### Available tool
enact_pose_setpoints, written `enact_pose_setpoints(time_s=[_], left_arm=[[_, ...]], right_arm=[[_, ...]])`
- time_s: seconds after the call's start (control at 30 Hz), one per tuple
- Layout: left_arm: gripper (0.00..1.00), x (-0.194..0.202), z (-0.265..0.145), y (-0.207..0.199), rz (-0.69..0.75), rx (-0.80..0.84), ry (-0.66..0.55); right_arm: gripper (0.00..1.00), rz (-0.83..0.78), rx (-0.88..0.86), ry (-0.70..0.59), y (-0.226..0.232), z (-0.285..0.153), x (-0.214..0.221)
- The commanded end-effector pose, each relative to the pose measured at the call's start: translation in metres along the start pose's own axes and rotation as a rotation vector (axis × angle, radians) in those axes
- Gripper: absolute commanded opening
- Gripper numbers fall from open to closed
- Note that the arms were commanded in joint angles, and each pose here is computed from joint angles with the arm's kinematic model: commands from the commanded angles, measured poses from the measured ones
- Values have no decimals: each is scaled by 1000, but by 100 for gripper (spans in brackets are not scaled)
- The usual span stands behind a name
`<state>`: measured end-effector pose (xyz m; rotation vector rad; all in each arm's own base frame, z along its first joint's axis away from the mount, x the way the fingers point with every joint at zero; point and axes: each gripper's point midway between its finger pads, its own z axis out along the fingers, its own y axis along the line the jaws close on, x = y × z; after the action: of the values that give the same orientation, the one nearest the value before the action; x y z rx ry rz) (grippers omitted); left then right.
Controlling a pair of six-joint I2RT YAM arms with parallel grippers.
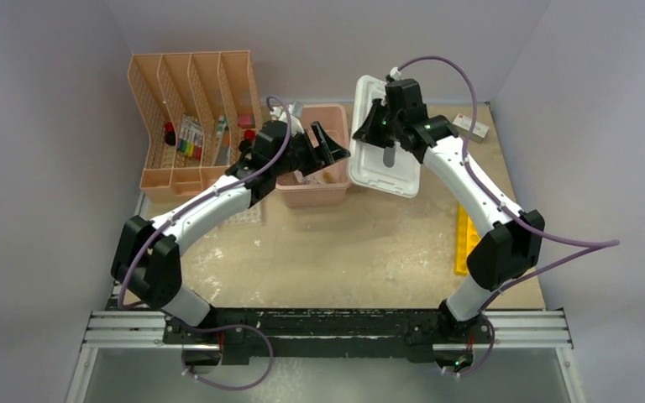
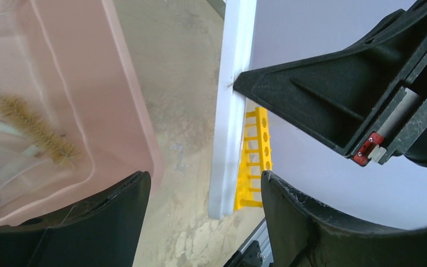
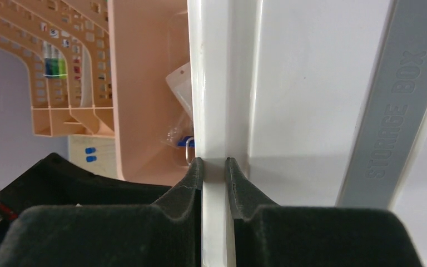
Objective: Organize the chemistry lab equipment
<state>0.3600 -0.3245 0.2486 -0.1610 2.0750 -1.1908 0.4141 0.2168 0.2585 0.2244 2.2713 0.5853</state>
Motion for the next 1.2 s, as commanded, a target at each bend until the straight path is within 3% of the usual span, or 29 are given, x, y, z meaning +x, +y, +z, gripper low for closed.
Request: enact_pose_setpoints(time_s=[0.0, 0.23, 0.4, 0.53, 0.6, 0.77, 0.83, 1.0, 1.17], left_arm=[[69, -17, 4, -36, -12, 115, -38], [52, -5, 7, -50, -65, 198, 3], [39, 1, 11, -41, -66, 171, 17], [18, -1, 11, -47, -47, 192, 15], [2, -3, 10, -48, -25, 190, 14], [0, -17, 0, -55, 14, 199, -18], [0, -27, -7, -55, 11, 209, -37], [0, -53, -31, -48, 4, 221, -75], [0, -78, -58, -31, -23, 197, -117]], right_arm=[[0, 34, -158, -73, 39, -27, -27], [0, 53, -226, -43, 51, -26, -23], [0, 61, -295, 9, 63, -29, -14], [0, 65, -294, 34, 60, -23, -8], [4, 62, -293, 36, 59, -23, -7], [38, 56, -305, -12, 50, -35, -23], [47, 72, -300, -45, 38, -42, -35], [57, 43, -320, -136, 29, -65, -56], [60, 35, -250, -179, 12, -64, -58]])
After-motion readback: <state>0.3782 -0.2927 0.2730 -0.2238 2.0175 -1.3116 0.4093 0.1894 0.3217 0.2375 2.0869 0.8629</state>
